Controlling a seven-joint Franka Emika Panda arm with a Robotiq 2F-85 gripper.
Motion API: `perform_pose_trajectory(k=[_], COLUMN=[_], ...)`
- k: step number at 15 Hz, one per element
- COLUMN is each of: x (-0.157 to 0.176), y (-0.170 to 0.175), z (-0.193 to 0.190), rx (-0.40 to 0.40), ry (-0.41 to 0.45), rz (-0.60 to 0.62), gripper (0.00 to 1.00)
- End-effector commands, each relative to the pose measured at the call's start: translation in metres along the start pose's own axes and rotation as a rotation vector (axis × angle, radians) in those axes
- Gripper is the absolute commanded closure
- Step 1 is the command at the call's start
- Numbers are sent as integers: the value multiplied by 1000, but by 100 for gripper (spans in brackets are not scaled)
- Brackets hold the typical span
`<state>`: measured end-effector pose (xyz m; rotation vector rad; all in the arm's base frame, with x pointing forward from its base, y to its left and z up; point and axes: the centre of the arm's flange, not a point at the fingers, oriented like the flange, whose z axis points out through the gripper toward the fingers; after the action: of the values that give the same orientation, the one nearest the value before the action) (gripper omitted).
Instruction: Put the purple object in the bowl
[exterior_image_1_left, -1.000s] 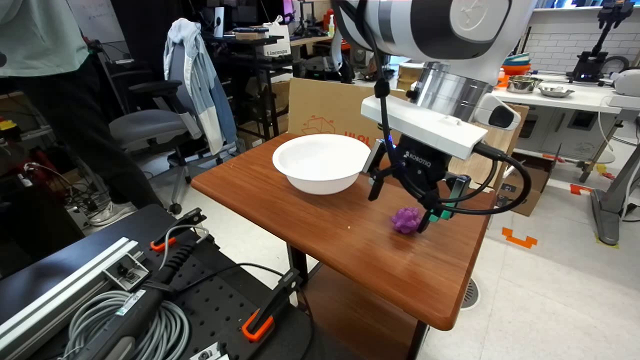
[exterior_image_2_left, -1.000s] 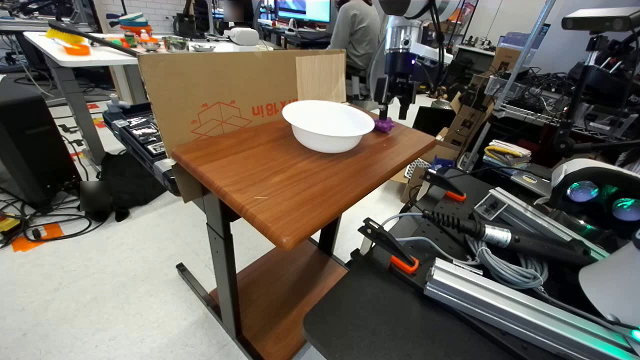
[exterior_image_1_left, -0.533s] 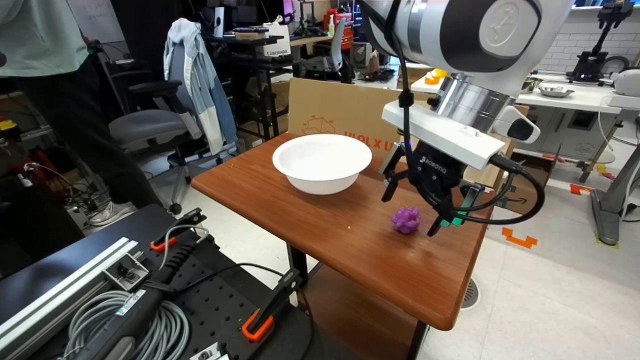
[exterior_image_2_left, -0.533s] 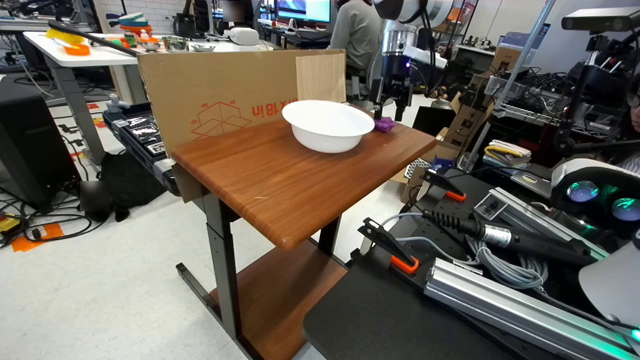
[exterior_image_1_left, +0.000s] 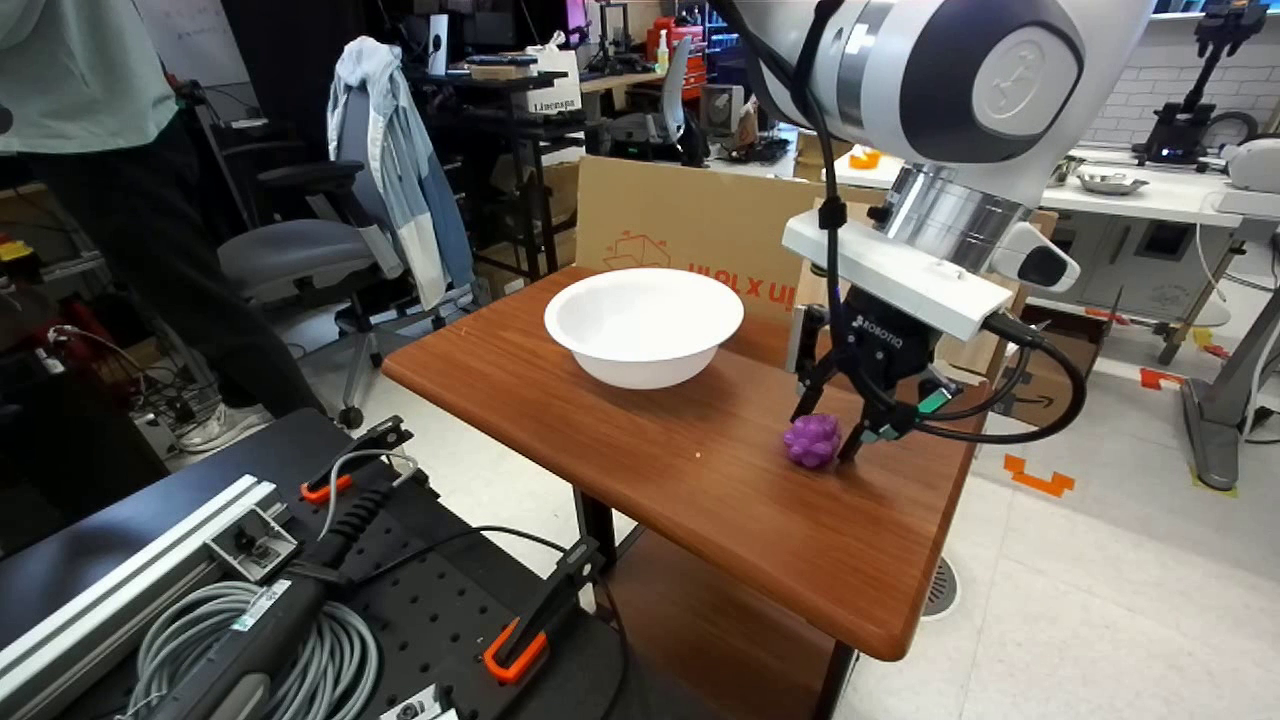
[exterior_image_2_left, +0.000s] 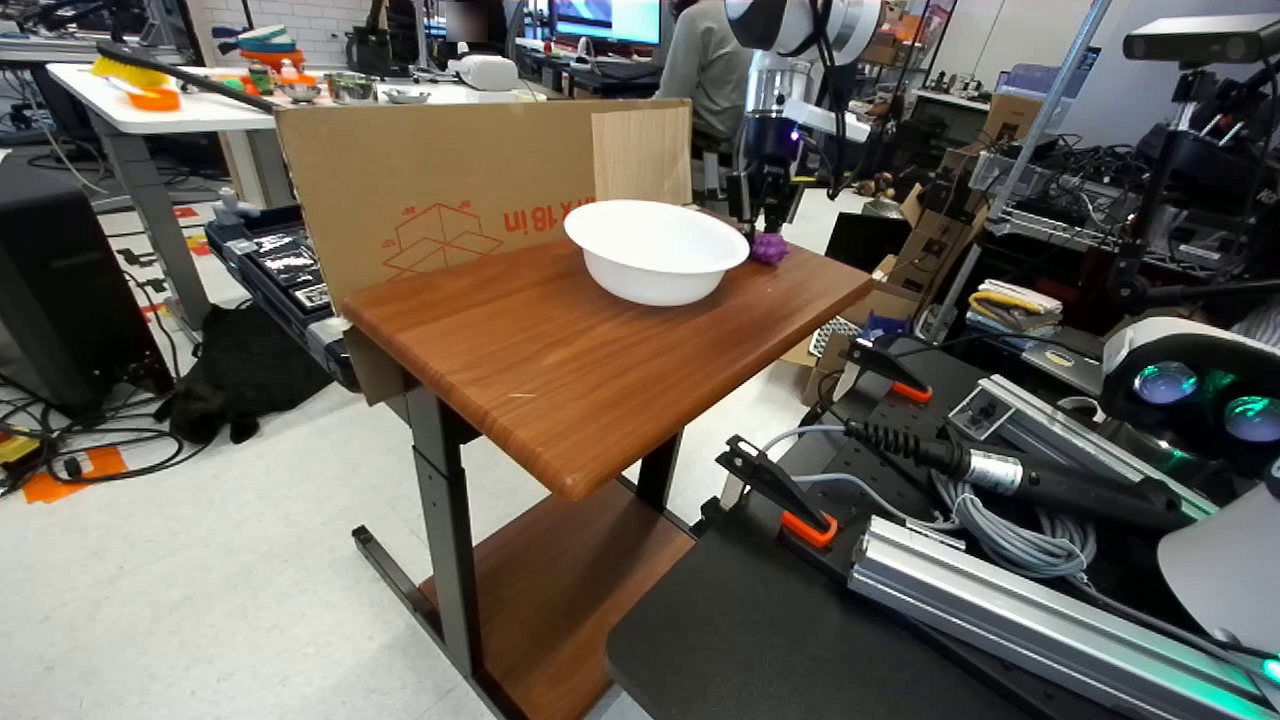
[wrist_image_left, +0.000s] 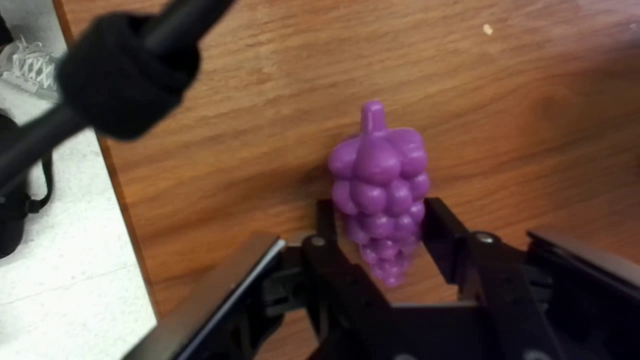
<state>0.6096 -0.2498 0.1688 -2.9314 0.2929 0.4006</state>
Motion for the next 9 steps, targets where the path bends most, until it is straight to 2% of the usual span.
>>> perform_pose_trajectory(k=[1,2,6,9], x=[11,5,-52,-89], y=[1,-1,-18,-35], z=[-8,-13,-44,-73], rx=[76,93,207,242], ry=[0,2,-7,25], rz=[29,35,-11,-67], gripper=[81,86,86,86])
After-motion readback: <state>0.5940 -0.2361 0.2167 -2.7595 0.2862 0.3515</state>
